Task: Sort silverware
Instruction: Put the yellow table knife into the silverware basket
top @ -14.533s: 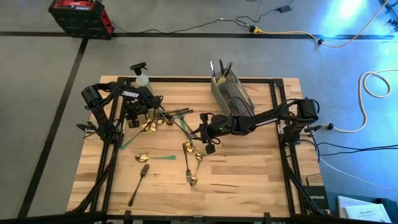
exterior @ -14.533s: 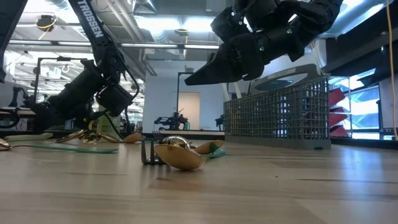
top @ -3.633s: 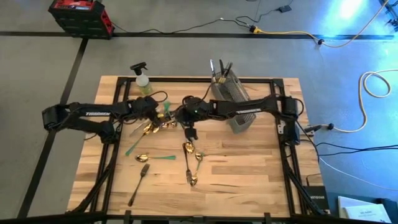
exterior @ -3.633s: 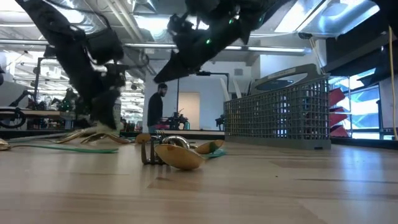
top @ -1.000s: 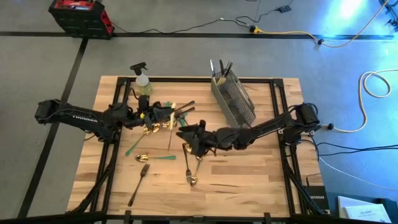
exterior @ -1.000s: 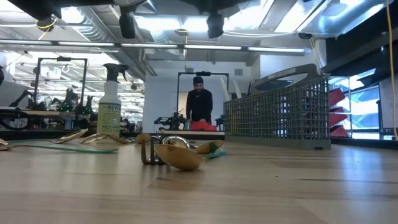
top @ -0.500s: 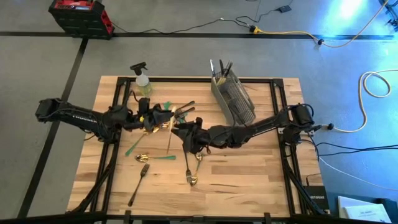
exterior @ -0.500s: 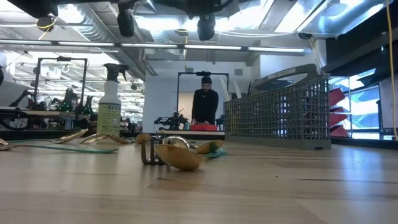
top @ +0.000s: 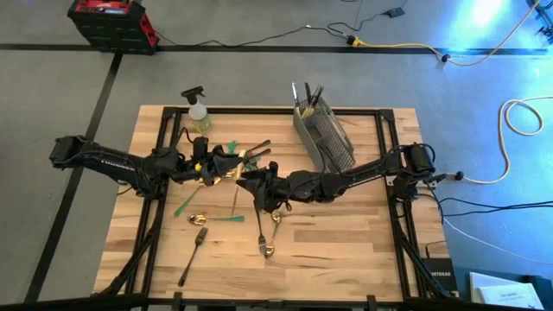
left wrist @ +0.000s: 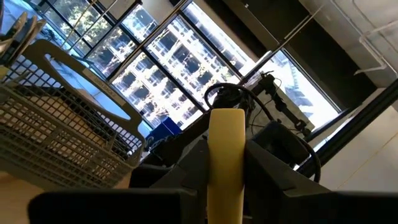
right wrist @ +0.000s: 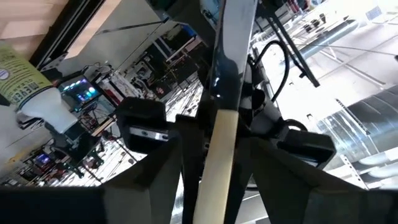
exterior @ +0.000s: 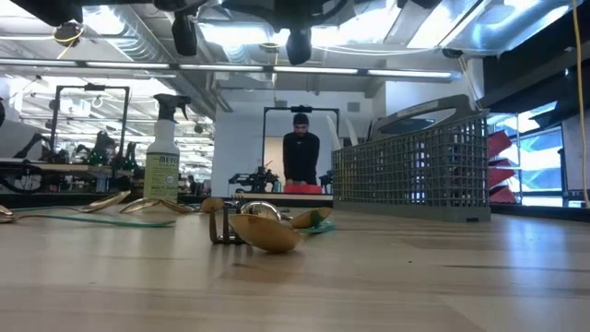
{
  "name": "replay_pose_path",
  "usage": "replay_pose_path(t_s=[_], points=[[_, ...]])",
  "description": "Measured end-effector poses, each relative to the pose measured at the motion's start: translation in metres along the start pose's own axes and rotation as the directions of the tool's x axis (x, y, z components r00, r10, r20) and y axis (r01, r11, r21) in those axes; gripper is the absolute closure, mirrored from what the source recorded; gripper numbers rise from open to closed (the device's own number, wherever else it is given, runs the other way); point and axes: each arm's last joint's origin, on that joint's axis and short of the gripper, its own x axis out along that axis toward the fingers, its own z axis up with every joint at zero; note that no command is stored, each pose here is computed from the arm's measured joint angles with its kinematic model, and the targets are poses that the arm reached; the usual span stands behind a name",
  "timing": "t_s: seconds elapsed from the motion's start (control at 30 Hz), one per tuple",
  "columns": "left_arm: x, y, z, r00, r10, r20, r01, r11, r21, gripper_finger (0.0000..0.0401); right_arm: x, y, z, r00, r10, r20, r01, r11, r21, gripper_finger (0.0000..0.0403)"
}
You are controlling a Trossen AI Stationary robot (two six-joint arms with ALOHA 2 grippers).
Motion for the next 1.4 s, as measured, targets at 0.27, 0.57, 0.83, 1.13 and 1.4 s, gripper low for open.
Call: replay_pose_path(t_s=[0.27,0.57,0.83,1.13,1.4], points=[[0.0,0.0,0.0,1.0,0.005,0.004,-0.005,1.0,0.003,0.0344,0.008,0.0,-0.007,1.0,-0.024,-0.014,0.024,1.0,0.012,0.0228],[0.0,0.001,0.0,1.0,0.011,-0.001,-0.011,1.0,0.017,0.0344,0.016,0.002,-0.002,1.0,0.0,-0.028,0.001,1.0,0.02,0.0236],[0.0,0.001,-0.001,1.0,0.012,-0.003,-0.012,0.999,0.03,0.0344,0.015,0.002,-0.003,0.999,0.021,-0.05,-0.02,1.0,0.024,0.0278],[0.0,0.002,-0.001,1.0,0.018,-0.01,-0.018,0.999,0.029,0.0344,0.011,-0.006,0.004,0.998,0.033,-0.059,-0.027,0.995,0.094,0.0313],[0.0,0.002,0.0,0.999,0.034,0.005,-0.034,0.999,0.032,0.0344,0.011,-0.005,0.005,0.993,0.078,-0.084,-0.07,0.993,0.093,0.0376]])
